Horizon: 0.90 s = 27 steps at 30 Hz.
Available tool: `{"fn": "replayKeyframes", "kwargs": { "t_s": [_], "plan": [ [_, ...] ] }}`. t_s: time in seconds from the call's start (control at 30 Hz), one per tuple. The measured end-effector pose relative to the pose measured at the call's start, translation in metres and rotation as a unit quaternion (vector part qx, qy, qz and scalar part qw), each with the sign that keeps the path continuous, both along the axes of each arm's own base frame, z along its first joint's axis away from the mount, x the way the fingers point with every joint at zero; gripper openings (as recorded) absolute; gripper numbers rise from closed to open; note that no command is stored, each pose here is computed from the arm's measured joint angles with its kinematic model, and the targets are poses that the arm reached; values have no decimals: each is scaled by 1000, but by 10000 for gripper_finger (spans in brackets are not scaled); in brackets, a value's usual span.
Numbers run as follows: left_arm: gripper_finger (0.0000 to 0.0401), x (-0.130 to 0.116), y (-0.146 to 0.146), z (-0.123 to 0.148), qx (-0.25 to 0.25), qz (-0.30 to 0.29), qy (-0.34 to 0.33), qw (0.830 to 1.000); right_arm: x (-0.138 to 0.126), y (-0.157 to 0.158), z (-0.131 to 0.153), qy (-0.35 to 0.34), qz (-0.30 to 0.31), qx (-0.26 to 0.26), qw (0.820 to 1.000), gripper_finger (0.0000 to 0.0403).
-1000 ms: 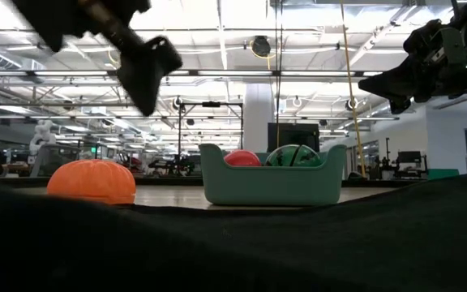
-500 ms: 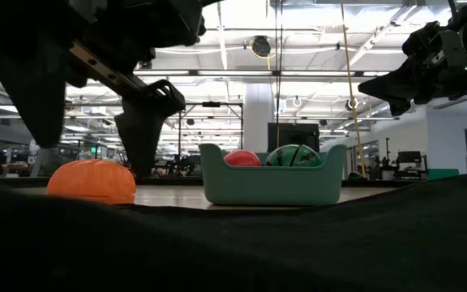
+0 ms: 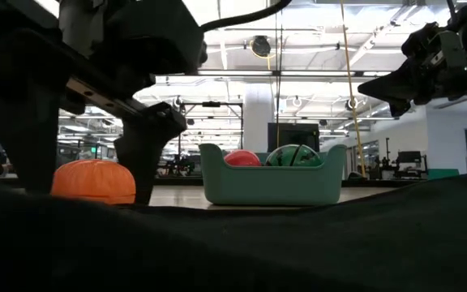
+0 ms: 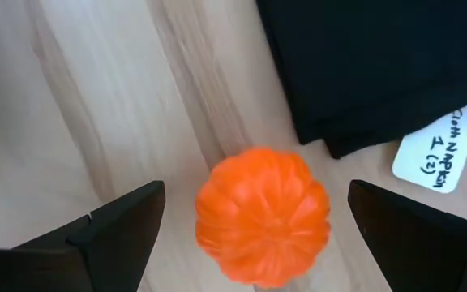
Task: Pick and placing Produce into tupperware
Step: Put the orange pumpkin into the blue container
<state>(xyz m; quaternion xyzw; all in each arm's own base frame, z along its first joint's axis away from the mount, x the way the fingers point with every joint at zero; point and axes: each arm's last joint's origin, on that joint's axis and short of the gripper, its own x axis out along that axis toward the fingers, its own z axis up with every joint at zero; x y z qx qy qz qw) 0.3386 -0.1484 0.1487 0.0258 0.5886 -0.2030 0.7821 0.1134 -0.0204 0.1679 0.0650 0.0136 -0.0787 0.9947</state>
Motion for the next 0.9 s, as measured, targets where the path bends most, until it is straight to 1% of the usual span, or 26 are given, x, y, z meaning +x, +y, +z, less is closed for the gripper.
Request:
{"fn": "replayKeyframes", "kwargs": {
  "t_s": [0.33,0.6,0.9],
  "plan": [
    [395,-1,-1,-1,12,-6,-3,1000,1,0,0,1,0,0,1000,0],
    [395,0,-5,-8,25,-18,-3,1000,1,0,0,2,-1,0,1000,0],
    [395,-1,-7,-9,26,-21,-2,999,1,0,0,1,-1,0,1000,0]
  ]
}}
